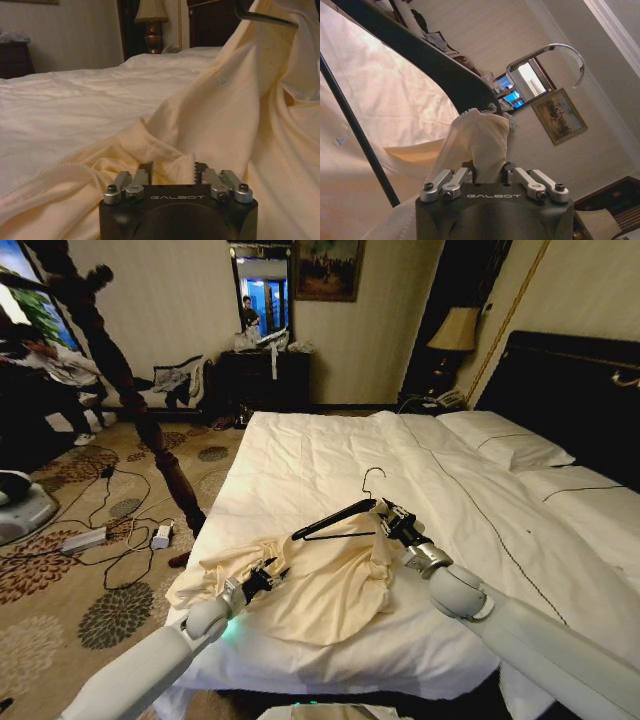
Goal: Pick up the clothes from the bed and hang them on the clothes hanger.
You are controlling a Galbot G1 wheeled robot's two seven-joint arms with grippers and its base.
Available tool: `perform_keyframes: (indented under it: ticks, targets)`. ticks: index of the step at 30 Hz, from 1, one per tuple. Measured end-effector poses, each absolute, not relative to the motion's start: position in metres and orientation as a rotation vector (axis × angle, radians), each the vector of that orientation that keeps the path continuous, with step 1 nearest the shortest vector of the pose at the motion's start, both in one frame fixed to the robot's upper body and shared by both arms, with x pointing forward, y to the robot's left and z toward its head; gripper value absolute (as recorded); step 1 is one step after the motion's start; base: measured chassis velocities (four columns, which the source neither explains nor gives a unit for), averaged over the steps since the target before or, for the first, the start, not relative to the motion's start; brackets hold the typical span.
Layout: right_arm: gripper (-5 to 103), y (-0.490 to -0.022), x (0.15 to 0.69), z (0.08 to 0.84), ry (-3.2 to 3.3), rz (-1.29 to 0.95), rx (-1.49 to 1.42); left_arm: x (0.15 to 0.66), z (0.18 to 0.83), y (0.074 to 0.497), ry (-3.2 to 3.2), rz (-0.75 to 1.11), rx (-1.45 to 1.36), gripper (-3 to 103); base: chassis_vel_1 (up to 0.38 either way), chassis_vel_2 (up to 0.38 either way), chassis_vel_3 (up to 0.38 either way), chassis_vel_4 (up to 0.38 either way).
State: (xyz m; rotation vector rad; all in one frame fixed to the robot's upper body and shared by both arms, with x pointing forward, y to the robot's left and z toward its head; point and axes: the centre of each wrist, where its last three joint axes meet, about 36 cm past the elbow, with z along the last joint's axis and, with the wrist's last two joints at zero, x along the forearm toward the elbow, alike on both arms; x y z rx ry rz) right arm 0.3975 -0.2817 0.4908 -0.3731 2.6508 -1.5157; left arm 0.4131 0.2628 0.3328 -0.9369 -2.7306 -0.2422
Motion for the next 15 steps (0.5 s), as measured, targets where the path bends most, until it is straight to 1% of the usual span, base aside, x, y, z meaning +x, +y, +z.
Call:
perform_keyframes:
  ticks: [1, 3, 4, 5, 6, 8, 9, 10, 12, 13, 15]
  targets:
    - [23, -0.2817, 0.3975, 0.4908, 2.651, -1.516, -0.373, 0.4131, 0.3328, 0.2628, -2.731, -0.242, -0.937, 43, 0.0, 0.0, 0.0, 0.0]
    - [23, -0.2811, 0.3972, 0.491, 2.651, -1.516, -0.374, 0.4133, 0.3329, 0.2622, -2.732, -0.235, -0.935, 32, 0.0, 0.0, 0.0, 0.0]
    - [23, -0.2811, 0.3972, 0.491, 2.651, -1.517, -0.374, 0.4132, 0.3327, 0.2622, -2.731, -0.233, -0.934, 32, 0.0, 0.0, 0.0, 0.0]
    - [23, -0.2813, 0.3972, 0.4912, 2.651, -1.518, -0.374, 0.4131, 0.332, 0.2624, -2.729, -0.231, -0.932, 27, 0.0, 0.0, 0.0, 0.0]
    - [23, -0.2813, 0.3972, 0.4912, 2.651, -1.518, -0.374, 0.4131, 0.332, 0.2624, -2.729, -0.231, -0.932, 27, 0.0, 0.0, 0.0, 0.0]
    - [23, -0.2819, 0.3969, 0.491, 2.651, -1.521, -0.374, 0.413, 0.33, 0.2633, -2.719, -0.233, -0.933, 16, 0.0, 0.0, 0.0, 0.0]
    - [23, -0.2821, 0.3967, 0.4907, 2.651, -1.523, -0.375, 0.4131, 0.3299, 0.2636, -2.717, -0.234, -0.933, 16, 0.0, 0.0, 0.0, 0.0]
    - [23, -0.2825, 0.3962, 0.4901, 2.652, -1.525, -0.377, 0.4137, 0.3306, 0.2646, -2.718, -0.234, -0.932, 4, 0.0, 0.0, 0.0, 0.0]
    - [23, -0.2827, 0.3958, 0.4898, 2.653, -1.527, -0.377, 0.414, 0.3315, 0.265, -2.721, -0.23, -0.929, 4, 0.0, 0.0, 0.0, 0.0]
    - [23, -0.2829, 0.3953, 0.4898, 2.652, -1.529, -0.378, 0.4152, 0.3343, 0.2652, -2.73, -0.217, -0.921, 2, 0.0, 0.0, 0.0, 0.0]
    - [23, -0.2836, 0.3953, 0.4902, 2.651, -1.533, -0.377, 0.4174, 0.3396, 0.2665, -2.745, -0.202, -0.906, 1, 0.0, 0.0, 0.0, 0.0]
